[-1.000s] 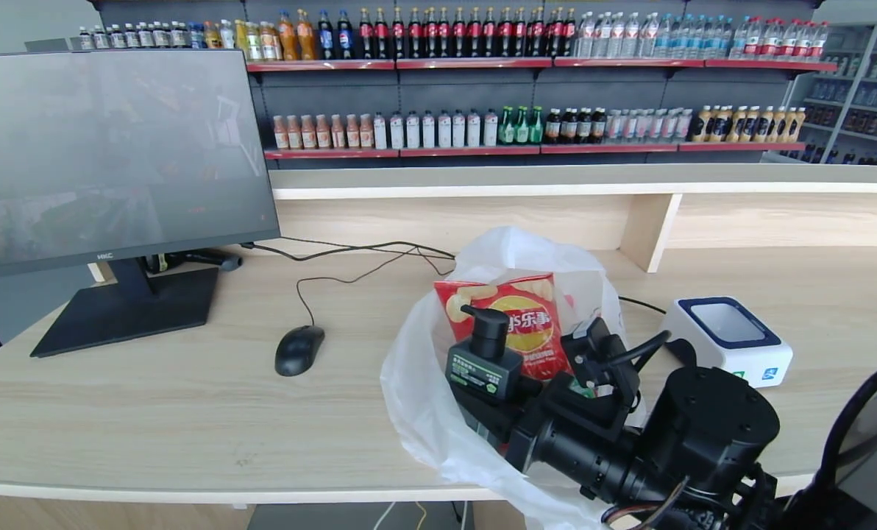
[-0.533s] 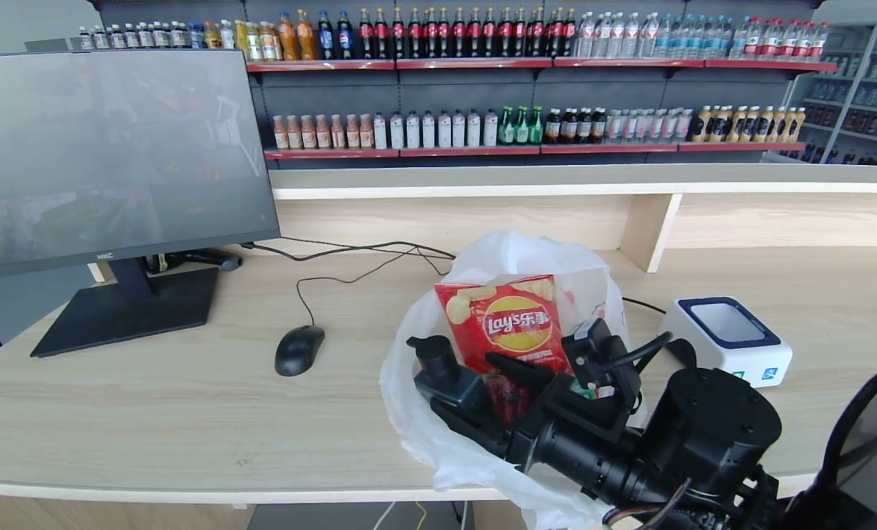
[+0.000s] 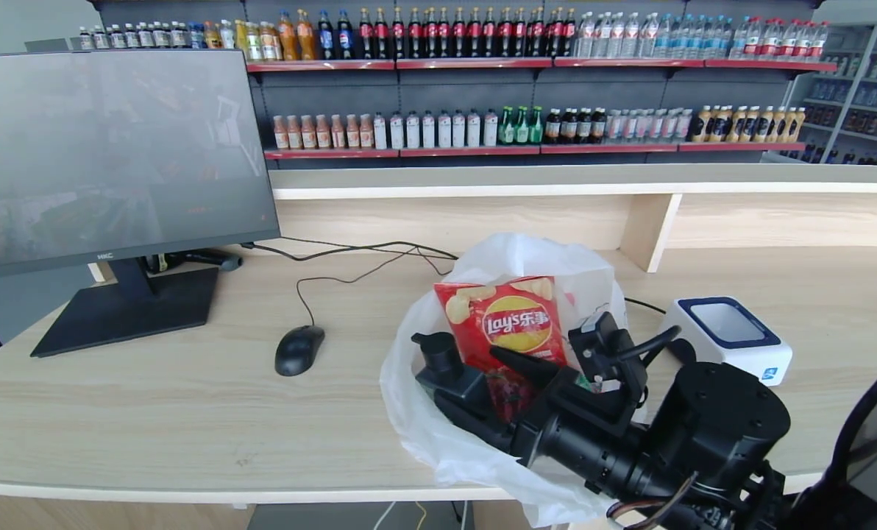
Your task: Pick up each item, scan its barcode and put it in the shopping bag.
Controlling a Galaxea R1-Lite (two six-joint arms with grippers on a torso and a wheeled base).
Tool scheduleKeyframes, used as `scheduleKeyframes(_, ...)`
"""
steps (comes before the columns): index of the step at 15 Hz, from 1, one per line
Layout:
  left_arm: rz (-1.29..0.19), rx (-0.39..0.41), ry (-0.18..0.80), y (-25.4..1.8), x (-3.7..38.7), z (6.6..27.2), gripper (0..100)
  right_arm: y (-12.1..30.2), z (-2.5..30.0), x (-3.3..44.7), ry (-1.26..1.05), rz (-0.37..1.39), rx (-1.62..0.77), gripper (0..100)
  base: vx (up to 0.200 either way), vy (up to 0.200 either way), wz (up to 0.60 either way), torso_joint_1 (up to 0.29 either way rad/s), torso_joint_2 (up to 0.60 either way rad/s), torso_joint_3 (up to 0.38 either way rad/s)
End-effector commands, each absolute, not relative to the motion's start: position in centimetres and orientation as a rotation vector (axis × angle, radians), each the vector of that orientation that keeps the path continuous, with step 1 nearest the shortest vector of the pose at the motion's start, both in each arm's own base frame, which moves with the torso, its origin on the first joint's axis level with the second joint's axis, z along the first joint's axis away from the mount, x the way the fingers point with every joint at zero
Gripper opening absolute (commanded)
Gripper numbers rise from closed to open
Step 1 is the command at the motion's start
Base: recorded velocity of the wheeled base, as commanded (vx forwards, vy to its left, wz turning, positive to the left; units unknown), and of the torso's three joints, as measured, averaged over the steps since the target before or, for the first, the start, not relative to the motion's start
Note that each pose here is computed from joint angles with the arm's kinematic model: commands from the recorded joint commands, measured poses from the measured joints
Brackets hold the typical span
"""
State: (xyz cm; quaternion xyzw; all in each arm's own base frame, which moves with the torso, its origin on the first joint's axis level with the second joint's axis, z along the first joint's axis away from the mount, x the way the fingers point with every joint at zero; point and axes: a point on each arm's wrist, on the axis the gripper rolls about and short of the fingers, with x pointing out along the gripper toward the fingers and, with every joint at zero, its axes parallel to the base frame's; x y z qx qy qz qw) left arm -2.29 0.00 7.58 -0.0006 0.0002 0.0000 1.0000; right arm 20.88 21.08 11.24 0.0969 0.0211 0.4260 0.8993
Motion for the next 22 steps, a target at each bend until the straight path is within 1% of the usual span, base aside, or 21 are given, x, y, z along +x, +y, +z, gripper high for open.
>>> scheduleKeyframes(1, 0.002, -0.002, 0.000, 0.0, -2.3, 7.6, 100, 21.0, 12.0, 20.8, 0.015, 0.885, 0.212, 100, 0.000, 0.000, 0.00, 0.000, 0.00, 0.000)
scheduleKeyframes(4, 0.000, -0.002, 0.000, 0.0, -2.3, 7.6, 100, 19.8, 12.3, 21.7, -0.002, 0.837, 0.214, 100, 0.000, 0.000, 0.00, 0.000, 0.00, 0.000)
scheduleKeyframes(9, 0.000, -0.002, 0.000, 0.0, -2.3, 7.6, 100, 19.5, 12.2, 22.2, -0.004, 0.818, 0.197, 100, 0.000, 0.000, 0.00, 0.000, 0.00, 0.000)
scheduleKeyframes(15, 0.002, -0.002, 0.000, 0.0, -2.3, 7.6, 100, 17.4, 11.7, 24.0, -0.003, 0.724, 0.177, 100, 0.000, 0.000, 0.00, 0.000, 0.00, 0.000)
scheduleKeyframes(22, 0.000, -0.002, 0.000, 0.0, -2.3, 7.6, 100, 17.0, 12.6, 23.6, -0.029, 0.722, 0.184, 100, 0.000, 0.000, 0.00, 0.000, 0.00, 0.000)
